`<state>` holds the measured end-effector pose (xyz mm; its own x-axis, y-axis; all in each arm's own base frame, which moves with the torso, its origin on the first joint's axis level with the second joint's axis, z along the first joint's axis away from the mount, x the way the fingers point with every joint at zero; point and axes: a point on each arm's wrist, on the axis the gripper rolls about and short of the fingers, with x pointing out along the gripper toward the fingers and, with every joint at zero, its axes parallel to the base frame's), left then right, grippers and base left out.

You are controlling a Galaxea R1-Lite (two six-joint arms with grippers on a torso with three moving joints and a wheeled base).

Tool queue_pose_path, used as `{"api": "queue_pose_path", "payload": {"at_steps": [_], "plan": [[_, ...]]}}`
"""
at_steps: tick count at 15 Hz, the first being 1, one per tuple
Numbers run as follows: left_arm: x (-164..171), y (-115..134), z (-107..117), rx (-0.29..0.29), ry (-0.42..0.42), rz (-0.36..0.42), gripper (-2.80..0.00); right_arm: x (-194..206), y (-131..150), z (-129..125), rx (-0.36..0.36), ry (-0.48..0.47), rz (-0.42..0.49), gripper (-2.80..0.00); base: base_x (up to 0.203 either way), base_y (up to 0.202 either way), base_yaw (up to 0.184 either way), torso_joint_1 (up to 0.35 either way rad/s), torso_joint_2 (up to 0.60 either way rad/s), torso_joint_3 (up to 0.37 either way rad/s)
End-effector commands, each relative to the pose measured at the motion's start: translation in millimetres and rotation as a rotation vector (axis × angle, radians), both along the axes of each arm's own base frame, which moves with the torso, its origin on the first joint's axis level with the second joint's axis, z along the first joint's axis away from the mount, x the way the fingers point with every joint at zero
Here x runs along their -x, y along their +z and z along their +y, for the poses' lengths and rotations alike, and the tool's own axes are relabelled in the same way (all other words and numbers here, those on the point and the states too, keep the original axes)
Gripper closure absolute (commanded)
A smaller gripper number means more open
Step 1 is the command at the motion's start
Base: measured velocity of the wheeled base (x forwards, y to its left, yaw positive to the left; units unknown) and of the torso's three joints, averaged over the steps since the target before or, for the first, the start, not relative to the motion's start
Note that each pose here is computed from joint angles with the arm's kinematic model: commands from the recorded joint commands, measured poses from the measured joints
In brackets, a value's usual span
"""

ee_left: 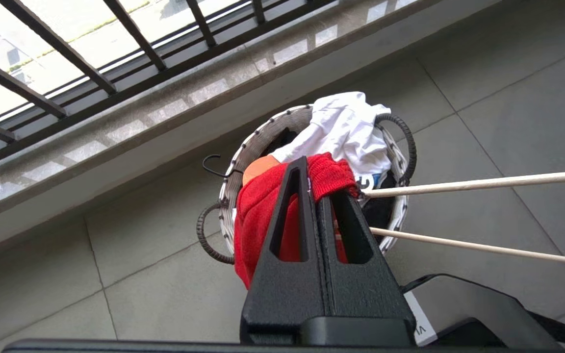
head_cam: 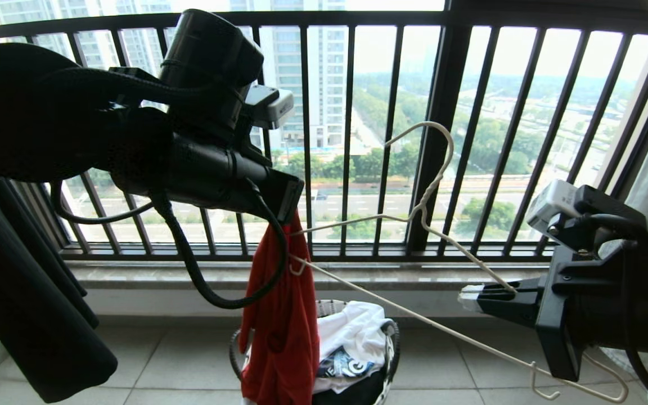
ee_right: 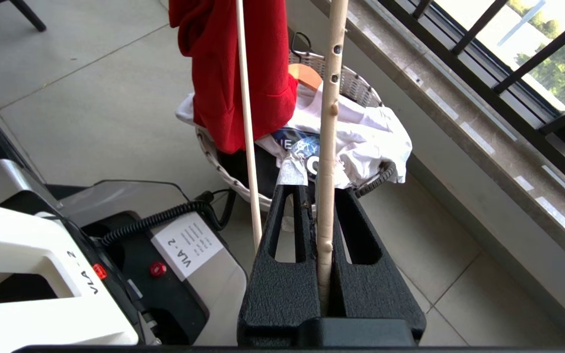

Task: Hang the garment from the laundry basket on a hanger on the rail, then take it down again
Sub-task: Hang the clothes on the clothes rack

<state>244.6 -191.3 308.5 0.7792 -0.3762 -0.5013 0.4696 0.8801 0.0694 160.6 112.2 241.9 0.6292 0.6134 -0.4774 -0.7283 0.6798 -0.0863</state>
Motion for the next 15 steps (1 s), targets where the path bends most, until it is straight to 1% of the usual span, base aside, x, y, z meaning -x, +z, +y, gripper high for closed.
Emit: {"api": "queue_pose_path", "payload": {"at_steps": [1,4,6,7,10,13,15], "plan": [[-3,0,-3,-0.021,-0.044,0.026,0.00,2,0,-1,-0.010,0.025,0.006,0.00,0.000,0.000,0.000,0.000,0.00,0.000],[-3,-1,-5,-0.042,-0.100,0.022,0.00,7,2,-2,-0.049,0.099,0.020,0.00,0.000,0.000,0.000,0.000,0.00,0.000],[-3,2,-6,-0.044,-0.159,0.009,0.00,10,0,-2,-0.065,0.139,0.034,0.00,0.000,0.000,0.000,0.000,0.00,0.000],[-3,5,-6,-0.045,-0.171,-0.004,0.00,11,1,-3,-0.076,0.159,0.036,0.00,0.000,0.000,0.000,0.000,0.00,0.000],[-4,9,-7,-0.077,-0.203,-0.042,0.00,14,0,-3,-0.094,0.206,0.056,0.00,0.000,0.000,0.000,0.000,0.00,0.000],[-1,16,-7,-0.072,-0.223,-0.066,0.00,16,-2,1,-0.095,0.241,0.067,0.00,0.000,0.000,0.000,0.000,0.00,0.000],[13,20,-4,-0.051,-0.280,-0.066,0.00,17,1,0,-0.102,0.230,0.054,0.00,0.000,0.000,0.000,0.000,0.00,0.000]]}}
